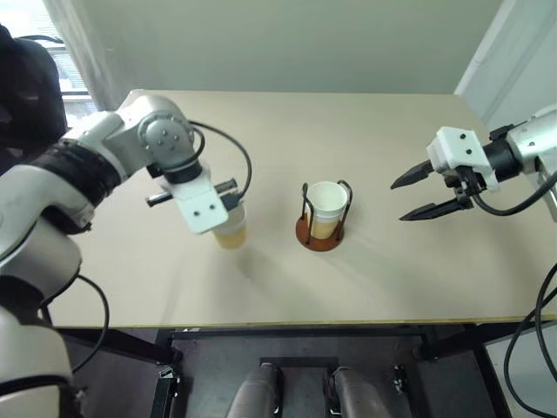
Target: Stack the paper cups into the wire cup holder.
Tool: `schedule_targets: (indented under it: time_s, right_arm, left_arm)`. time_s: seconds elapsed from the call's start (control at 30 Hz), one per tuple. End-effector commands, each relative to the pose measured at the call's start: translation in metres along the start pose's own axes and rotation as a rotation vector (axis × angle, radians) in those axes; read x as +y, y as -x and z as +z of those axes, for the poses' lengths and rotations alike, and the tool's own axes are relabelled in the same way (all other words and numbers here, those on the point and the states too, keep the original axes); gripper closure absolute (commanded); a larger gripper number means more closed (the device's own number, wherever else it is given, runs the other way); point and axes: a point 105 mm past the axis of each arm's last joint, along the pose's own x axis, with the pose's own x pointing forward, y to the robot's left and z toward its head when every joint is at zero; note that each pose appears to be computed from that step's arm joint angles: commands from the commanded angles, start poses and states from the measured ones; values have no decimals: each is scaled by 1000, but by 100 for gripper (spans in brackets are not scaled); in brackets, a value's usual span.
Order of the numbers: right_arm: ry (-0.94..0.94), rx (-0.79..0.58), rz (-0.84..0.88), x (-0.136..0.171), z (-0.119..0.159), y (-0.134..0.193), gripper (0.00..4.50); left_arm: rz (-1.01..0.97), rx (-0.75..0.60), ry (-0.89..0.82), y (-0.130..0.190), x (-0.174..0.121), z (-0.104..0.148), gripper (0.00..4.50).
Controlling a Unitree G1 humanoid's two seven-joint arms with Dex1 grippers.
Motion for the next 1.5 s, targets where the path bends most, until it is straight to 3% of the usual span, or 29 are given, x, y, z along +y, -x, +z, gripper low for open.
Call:
schedule_targets:
  time_s: [0.03, 0.43, 1.03, 1.5]
  right_arm:
    - [42, 9, -30, -5, 8, 10, 147]
    - [-9, 70, -49, -7, -12, 19, 147]
    - [-48, 157, -40, 0, -32, 30, 147]
    - [-50, 161, -42, 2, -32, 31, 147]
  left_arm:
    - [71, 69, 42, 31, 13, -11, 448]
    - [370, 170, 106, 93, 84, -9, 448]
    - [407, -20, -46, 95, 133, 47, 448]
    - [399, -79, -85, 86, 141, 61, 448]
